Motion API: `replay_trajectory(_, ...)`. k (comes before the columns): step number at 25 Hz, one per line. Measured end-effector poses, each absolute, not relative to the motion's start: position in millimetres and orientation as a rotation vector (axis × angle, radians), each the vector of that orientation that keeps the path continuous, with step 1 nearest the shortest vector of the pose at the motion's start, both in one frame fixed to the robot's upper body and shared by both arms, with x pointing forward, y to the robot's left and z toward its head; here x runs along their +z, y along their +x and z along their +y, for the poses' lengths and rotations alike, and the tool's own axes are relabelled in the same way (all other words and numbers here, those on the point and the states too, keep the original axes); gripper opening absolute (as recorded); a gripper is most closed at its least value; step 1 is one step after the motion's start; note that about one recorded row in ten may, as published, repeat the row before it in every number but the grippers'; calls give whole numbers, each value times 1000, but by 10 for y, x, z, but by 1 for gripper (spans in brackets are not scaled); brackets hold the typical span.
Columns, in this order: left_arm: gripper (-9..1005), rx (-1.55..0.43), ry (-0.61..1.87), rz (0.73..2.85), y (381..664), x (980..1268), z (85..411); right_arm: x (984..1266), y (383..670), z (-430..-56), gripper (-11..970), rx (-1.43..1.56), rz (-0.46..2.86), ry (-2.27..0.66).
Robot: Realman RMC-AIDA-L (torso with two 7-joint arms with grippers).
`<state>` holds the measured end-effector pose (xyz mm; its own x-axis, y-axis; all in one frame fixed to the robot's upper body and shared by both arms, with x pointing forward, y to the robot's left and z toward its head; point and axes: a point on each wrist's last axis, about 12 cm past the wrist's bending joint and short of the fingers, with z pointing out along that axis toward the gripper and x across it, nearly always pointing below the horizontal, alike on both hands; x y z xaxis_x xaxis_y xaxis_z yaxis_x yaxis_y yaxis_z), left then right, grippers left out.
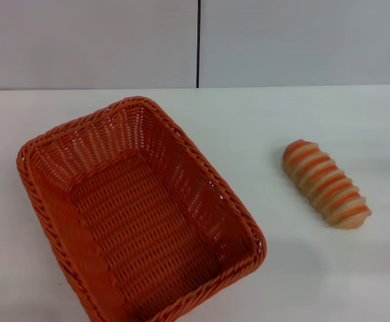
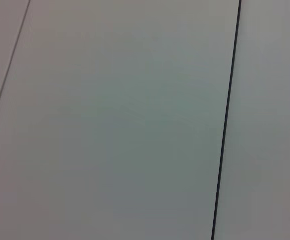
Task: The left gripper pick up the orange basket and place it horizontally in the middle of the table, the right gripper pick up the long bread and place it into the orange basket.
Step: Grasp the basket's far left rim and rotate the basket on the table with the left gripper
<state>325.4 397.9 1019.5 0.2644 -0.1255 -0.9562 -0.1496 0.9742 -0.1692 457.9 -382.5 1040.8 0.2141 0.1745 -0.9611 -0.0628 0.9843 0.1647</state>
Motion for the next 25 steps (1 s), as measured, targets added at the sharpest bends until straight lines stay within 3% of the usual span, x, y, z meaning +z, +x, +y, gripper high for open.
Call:
replay_trajectory(15, 605, -31, -163, 1326, 3346, 10222, 3977, 10410, 4679, -3833, 652, 154, 1368, 107)
replay_trajectory(22, 605, -203, -44, 1375, 3529, 10431, 4206, 10418, 4691, -3870, 652, 137, 1368, 120)
replay_trajectory(25, 605, -309, 81, 1426, 3741, 10724, 4387, 10422, 4688, -3878, 652, 134, 1364, 123)
